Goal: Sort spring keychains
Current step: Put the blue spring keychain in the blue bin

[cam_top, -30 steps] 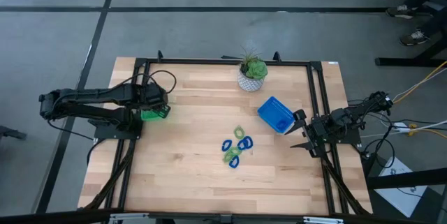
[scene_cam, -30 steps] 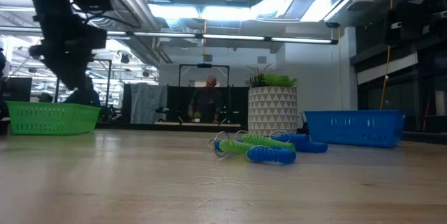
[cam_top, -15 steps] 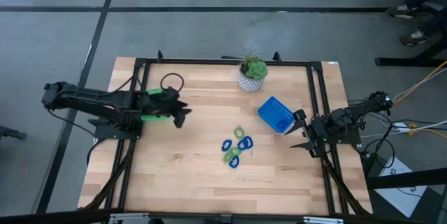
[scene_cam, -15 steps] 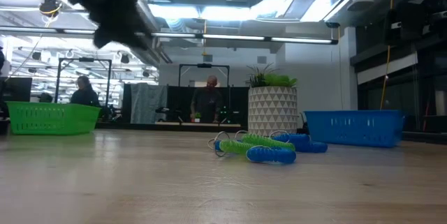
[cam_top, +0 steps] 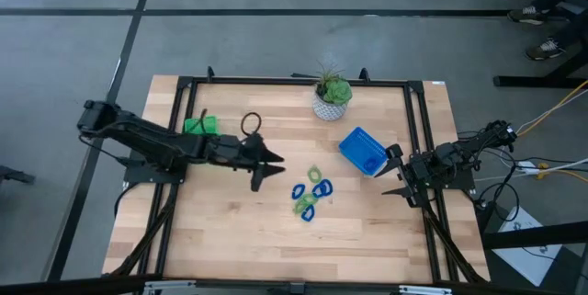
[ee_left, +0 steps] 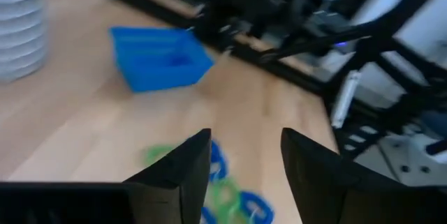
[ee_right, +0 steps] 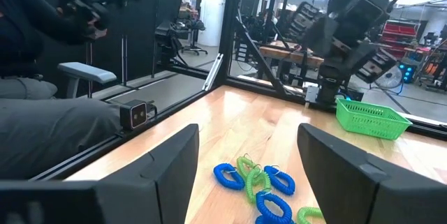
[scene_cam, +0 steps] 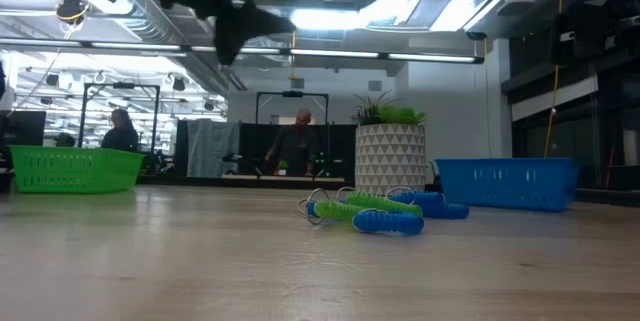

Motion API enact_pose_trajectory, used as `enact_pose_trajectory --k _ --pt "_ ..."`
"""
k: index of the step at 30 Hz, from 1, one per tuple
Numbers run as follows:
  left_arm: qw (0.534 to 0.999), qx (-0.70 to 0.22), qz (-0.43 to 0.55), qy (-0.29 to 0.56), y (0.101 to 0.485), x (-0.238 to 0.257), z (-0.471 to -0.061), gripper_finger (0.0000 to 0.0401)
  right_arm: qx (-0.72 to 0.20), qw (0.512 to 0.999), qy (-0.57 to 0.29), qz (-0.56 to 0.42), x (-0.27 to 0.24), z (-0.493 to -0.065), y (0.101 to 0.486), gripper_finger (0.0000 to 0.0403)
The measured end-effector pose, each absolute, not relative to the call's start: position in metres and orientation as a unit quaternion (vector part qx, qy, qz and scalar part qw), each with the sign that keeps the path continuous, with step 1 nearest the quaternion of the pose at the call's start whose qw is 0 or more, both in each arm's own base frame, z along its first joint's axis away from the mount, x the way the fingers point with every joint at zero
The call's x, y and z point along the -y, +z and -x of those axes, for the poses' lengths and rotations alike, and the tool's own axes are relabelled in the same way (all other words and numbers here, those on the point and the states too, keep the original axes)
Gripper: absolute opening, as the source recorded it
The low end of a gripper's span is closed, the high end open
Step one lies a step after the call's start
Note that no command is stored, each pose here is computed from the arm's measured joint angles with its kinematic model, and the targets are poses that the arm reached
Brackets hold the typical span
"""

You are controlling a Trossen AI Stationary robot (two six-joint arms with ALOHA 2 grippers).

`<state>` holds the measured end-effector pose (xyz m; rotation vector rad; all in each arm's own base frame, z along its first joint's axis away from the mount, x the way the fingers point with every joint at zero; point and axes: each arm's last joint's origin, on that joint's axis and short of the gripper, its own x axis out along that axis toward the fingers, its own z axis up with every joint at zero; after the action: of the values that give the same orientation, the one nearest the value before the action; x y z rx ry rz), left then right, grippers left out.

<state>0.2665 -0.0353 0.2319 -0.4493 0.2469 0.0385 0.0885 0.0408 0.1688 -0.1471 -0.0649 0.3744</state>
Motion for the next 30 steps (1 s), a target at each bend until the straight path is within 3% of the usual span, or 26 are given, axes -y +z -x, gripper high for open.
enact_pose_trajectory --k 8,24,30 --pt "0.985 -0.043 0.149 -0.075 0.224 0.061 -0.287 0.0168 0.032 0.979 0.186 0.073 -0.041 -0.088 0.169 0.0242" --pt "0.992 -0.101 -0.019 -0.071 0.194 0.066 -0.295 0.0168 0.032 0.979 0.186 0.073 -0.041 -0.088 0.169 0.0242" --pt "0.980 -0.171 -0.064 -0.076 0.173 0.066 -0.295 0.0168 0.032 0.979 0.186 0.073 -0.041 -0.088 0.169 0.0242"
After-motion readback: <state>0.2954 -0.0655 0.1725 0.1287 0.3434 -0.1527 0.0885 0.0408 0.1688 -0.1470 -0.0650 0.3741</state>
